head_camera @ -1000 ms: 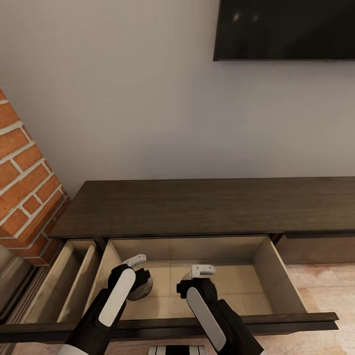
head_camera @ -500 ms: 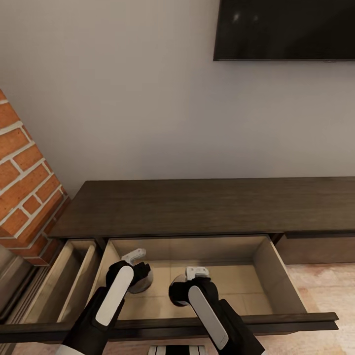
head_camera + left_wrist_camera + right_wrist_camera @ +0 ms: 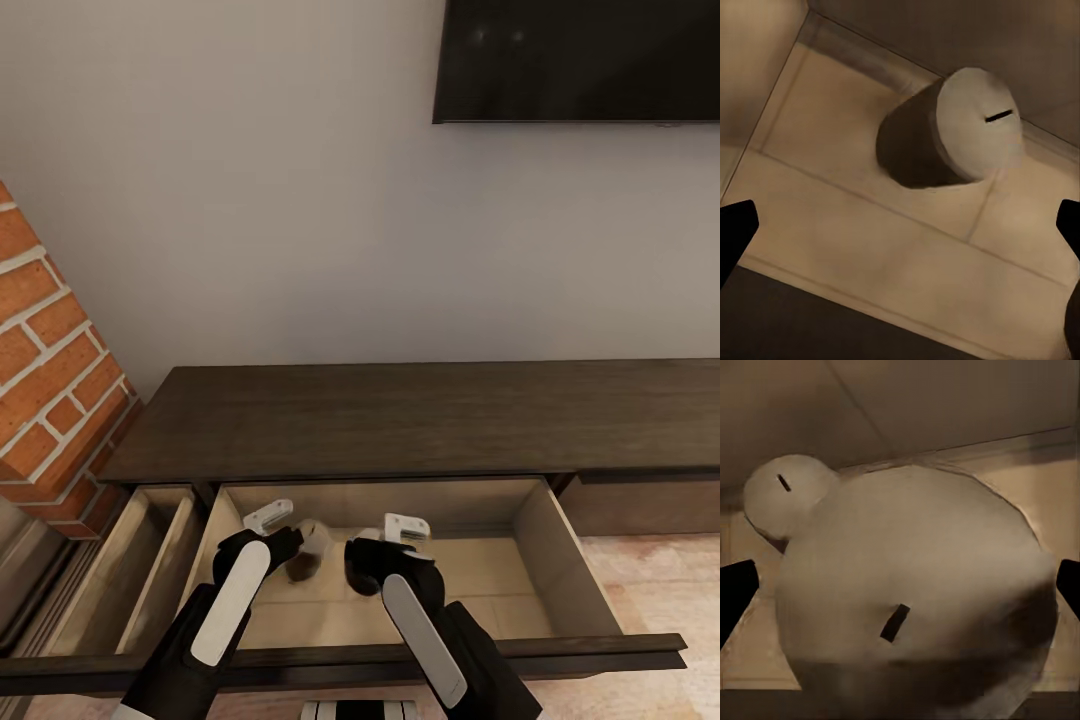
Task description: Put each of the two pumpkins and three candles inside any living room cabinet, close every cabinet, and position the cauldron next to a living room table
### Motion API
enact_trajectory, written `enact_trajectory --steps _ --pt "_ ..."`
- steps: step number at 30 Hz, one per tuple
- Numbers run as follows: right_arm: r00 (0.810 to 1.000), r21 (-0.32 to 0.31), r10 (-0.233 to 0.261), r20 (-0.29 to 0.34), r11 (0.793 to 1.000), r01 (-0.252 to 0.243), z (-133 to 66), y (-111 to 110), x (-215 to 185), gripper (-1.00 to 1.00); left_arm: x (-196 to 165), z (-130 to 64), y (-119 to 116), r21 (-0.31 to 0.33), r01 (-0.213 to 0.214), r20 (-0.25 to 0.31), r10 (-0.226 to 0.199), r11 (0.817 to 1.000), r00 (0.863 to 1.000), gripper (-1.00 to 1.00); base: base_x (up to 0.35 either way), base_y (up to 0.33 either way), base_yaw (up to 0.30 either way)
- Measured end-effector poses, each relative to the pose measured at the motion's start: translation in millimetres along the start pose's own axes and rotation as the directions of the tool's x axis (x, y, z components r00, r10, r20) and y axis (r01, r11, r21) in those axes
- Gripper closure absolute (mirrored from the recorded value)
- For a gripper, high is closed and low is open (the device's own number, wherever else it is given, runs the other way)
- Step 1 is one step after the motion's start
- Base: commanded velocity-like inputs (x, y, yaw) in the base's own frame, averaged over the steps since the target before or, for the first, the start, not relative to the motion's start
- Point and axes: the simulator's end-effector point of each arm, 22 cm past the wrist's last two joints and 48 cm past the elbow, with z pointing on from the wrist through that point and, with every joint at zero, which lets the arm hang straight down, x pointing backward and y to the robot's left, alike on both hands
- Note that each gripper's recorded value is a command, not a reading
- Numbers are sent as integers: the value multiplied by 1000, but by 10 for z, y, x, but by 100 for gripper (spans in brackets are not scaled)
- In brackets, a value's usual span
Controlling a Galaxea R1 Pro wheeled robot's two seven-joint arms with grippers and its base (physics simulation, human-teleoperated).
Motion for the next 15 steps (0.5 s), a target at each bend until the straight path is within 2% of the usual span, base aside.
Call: enact_trajectory --steps 3,7,11,15 --pt "998 -22 23 59 1000 -22 -93 71 -202 -100 9 2 -6 3 2 -3 -2 1000 1000 -100 0 0 0" --pt "994 -33 42 105 999 -39 -145 106 -329 -100 17 3 -15 7 4 -7 -4 1000 1000 -100 0 0 0" --pt "986 -9 13 166 1000 -12 -186 88 -453 -100 21 3 -23 9 4 -8 -4 1000 1000 -100 0 0 0" --pt "984 -3 3 177 1000 -2 -193 82 -477 -100 19 4 -16 8 6 -9 -6 1000 1000 -100 0 0 0"
